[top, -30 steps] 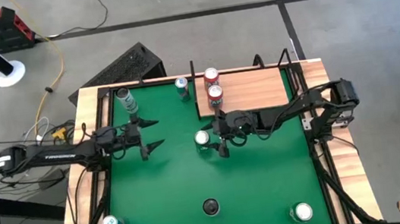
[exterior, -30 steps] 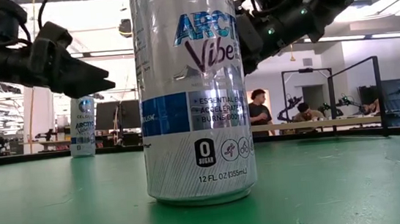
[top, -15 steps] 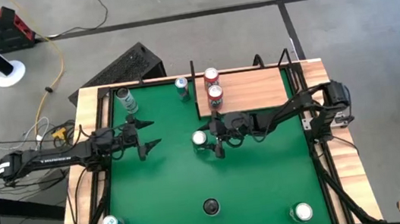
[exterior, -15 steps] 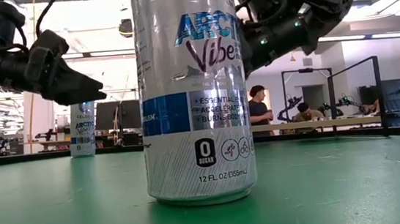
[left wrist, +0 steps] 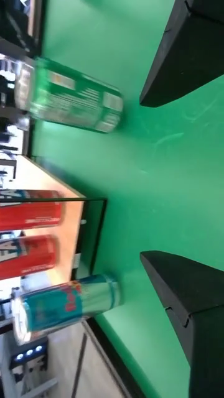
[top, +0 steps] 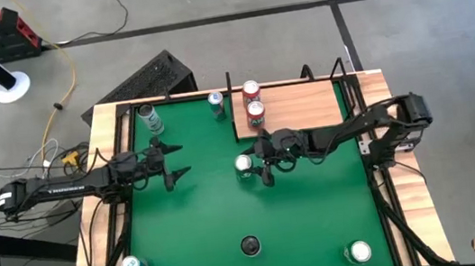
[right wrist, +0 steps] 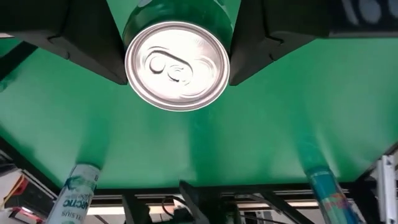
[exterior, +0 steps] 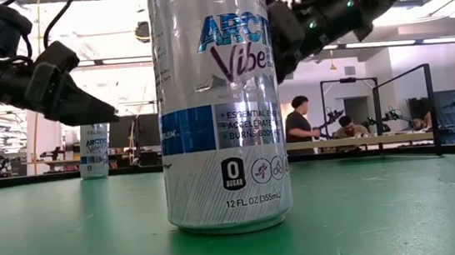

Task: Place canned beverage on shelf
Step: Put the top green soda can on the shelf

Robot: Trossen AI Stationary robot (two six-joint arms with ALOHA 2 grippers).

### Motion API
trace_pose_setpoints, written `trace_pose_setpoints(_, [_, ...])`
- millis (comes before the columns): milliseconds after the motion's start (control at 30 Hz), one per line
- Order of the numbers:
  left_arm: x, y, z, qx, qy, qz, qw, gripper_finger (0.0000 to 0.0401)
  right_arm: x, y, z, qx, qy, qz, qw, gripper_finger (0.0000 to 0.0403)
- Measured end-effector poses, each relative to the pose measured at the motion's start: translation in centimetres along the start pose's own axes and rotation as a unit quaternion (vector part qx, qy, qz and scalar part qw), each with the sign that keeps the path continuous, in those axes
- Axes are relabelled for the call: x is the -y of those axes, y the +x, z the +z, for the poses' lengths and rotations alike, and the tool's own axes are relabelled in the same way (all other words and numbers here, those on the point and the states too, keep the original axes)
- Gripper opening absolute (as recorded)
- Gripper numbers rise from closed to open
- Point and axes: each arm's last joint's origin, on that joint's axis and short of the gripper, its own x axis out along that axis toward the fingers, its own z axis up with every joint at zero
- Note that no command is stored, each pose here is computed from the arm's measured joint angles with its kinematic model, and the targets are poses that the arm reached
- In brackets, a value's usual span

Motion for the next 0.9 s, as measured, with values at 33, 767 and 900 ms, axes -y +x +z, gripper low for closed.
trace_pose_setpoints(33, [0.0, 0.0, -0.1, -0.007, 0.001, 0.0, 1.0, 0.0382, -0.1, -0.3, 0.2, 0.0, -0.001, 0.001, 1.0, 0.0278])
trace_pose_setpoints(767, [0.0, -0.1, -1.2, -0.066, -0.009, -0.014, 0.998, 0.0382, 1.5, -11.4, 0.2, 0.009, 0.041, -0.076, 0.996, 0.0275])
trace_pose_setpoints(900, [0.1, -0.2, 0.2, -0.012, -0.018, -0.015, 1.0, 0.0382, 2.6, -14.1, 0.2, 0.031, 0.057, -0.127, 0.99, 0.0275])
